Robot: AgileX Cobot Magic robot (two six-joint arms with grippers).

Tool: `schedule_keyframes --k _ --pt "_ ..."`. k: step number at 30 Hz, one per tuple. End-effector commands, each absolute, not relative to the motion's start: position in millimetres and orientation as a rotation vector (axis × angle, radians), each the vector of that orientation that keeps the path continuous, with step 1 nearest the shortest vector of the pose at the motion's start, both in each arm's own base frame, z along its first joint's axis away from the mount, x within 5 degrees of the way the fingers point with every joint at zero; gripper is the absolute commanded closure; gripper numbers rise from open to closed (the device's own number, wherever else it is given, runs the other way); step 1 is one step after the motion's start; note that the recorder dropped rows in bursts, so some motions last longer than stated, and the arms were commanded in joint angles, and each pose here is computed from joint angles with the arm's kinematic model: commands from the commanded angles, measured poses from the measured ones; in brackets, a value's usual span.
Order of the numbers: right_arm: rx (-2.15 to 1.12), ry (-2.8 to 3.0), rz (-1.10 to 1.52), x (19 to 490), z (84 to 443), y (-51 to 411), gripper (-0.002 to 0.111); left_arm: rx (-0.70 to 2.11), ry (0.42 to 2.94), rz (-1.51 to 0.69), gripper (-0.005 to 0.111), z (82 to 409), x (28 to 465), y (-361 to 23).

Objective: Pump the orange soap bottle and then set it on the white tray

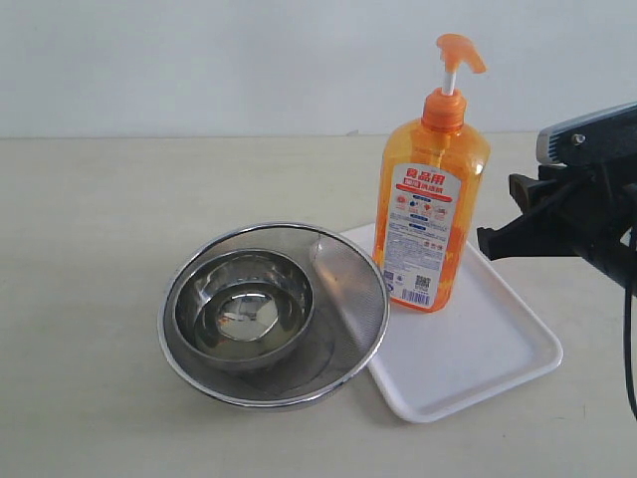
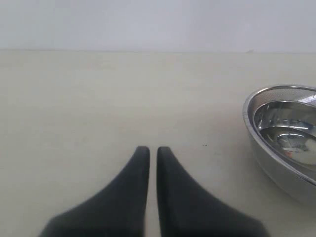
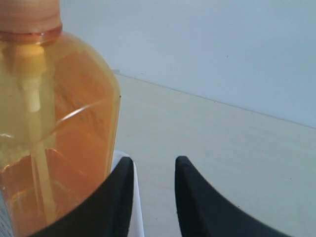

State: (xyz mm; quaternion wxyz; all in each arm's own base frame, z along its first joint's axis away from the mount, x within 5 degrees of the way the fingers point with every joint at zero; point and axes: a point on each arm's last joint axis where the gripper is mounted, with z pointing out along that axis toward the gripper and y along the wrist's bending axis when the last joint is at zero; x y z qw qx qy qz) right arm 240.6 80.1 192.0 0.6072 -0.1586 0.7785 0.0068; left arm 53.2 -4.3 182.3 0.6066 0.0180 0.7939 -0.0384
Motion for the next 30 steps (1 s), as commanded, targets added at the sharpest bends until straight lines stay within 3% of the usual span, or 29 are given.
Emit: schedule_keyframes --k 1,27,30 --pt "-0.357 1.785 0.017 240.6 195.4 79.8 0.082 0.038 1.825 -0.09 0.102 182.4 53.4 -4.3" --pt "-0.271 1.745 0.019 243.6 201.3 76.7 0.082 0.038 1.825 -0.09 0.102 182.4 53.4 -4.3" --pt "-0.215 1.743 -0.008 247.4 205.1 73.5 0.068 0.038 1.825 -0.09 0.102 182.4 53.4 -4.3"
